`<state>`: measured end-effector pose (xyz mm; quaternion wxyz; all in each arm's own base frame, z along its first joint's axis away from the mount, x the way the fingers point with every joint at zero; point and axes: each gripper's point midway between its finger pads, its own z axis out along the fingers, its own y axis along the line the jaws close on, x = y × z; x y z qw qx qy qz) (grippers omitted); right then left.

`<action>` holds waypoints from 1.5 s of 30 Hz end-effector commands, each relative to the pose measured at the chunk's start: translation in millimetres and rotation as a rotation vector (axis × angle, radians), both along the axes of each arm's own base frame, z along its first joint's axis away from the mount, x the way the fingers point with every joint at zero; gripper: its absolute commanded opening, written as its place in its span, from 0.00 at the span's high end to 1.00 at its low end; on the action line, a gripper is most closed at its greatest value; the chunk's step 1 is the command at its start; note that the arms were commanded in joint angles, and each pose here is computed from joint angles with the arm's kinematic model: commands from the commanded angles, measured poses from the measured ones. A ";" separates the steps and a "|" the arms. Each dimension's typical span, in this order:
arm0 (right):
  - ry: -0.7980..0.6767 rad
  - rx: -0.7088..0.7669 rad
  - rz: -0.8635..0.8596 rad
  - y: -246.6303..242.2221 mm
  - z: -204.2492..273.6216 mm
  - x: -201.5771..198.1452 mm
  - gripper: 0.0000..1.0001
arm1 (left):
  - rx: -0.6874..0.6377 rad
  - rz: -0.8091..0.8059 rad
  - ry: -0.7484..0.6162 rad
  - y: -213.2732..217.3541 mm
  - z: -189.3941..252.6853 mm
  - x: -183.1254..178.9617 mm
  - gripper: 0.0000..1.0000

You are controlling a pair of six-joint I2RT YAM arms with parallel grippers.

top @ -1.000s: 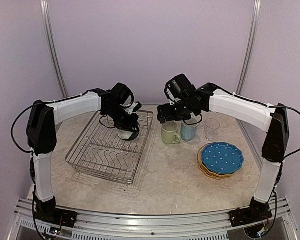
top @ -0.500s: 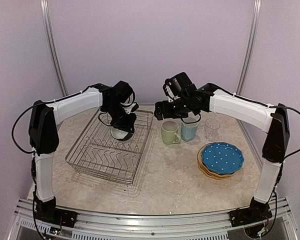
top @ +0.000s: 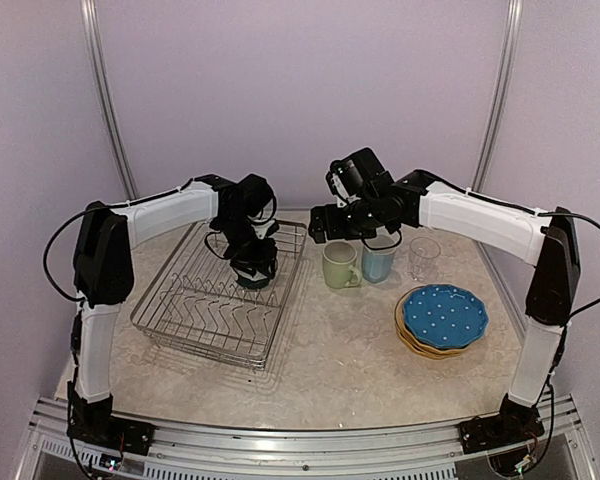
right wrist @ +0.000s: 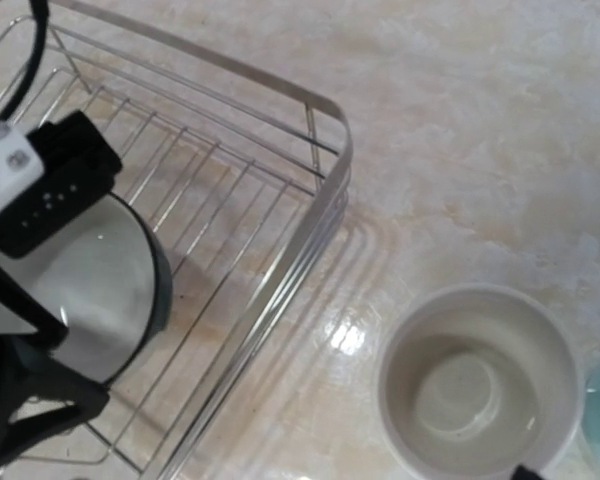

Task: Unload the mixed dishes from the dish rack
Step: Place the bowl on the dish rack, then grab the bowl from the dish rack.

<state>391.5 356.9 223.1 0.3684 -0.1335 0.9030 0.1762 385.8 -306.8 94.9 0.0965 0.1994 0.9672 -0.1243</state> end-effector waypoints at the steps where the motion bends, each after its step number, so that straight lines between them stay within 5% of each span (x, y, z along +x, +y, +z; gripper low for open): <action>1: -0.025 0.020 -0.006 -2.8 15.1 -7.4 0.12 | -0.025 -0.013 -0.059 -1.0 25.1 -2.5 0.46; 12: -0.014 0.028 0.007 2.7 11.4 -8.6 0.12 | -0.030 0.108 -0.203 47.2 70.5 25.9 0.31; 25: -0.017 0.028 0.010 3.3 14.4 -10.1 0.12 | 0.001 0.214 0.010 81.5 10.0 44.8 0.33; 30: -0.024 0.015 0.009 4.8 17.6 -10.0 0.12 | 0.028 0.197 0.038 78.5 -6.7 42.7 0.44; 41: -0.036 -0.023 0.018 20.8 20.1 -13.5 0.11 | 0.055 0.201 0.040 79.5 -14.7 43.8 0.96; 45: -0.037 -0.019 0.034 32.6 19.4 -14.0 0.11 | 0.060 0.196 0.007 77.6 -6.0 43.9 1.00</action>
